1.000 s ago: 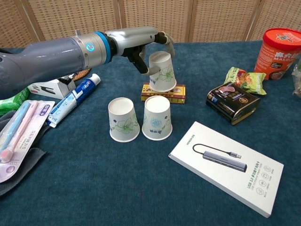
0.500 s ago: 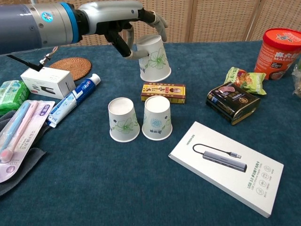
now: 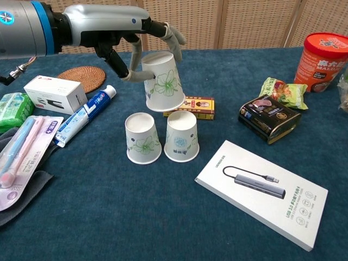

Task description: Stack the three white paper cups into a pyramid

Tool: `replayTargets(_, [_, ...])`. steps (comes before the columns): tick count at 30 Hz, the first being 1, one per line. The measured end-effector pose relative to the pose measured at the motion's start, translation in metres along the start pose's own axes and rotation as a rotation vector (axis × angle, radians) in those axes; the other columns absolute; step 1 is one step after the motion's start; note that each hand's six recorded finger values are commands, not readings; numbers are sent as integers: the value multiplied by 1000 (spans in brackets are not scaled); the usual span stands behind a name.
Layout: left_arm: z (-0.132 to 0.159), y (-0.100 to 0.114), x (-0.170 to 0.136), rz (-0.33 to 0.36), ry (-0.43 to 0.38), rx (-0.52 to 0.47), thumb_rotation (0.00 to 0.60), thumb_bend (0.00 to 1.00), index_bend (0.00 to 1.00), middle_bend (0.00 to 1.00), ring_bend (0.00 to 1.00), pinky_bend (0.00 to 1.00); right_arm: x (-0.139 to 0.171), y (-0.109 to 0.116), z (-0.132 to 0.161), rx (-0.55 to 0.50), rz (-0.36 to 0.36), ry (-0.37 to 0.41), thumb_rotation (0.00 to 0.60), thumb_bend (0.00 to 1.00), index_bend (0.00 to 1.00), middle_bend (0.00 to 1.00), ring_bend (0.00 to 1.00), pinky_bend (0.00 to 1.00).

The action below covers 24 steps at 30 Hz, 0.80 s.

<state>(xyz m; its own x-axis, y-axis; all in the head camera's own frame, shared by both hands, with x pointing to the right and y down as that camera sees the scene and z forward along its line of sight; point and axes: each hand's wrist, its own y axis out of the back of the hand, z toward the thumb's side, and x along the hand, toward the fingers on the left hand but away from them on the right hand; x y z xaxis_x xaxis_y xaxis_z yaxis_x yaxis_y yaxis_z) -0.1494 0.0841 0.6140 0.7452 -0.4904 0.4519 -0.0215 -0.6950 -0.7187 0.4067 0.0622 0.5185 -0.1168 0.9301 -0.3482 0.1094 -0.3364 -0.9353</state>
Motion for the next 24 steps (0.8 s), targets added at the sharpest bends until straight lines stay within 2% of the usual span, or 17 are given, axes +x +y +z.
replayTargets(24, [7, -12, -19, -77, -15, 39, 600, 524, 408, 97, 108, 493, 3, 0, -3, -6, -1, -4, 600, 487, 110, 84, 0, 176])
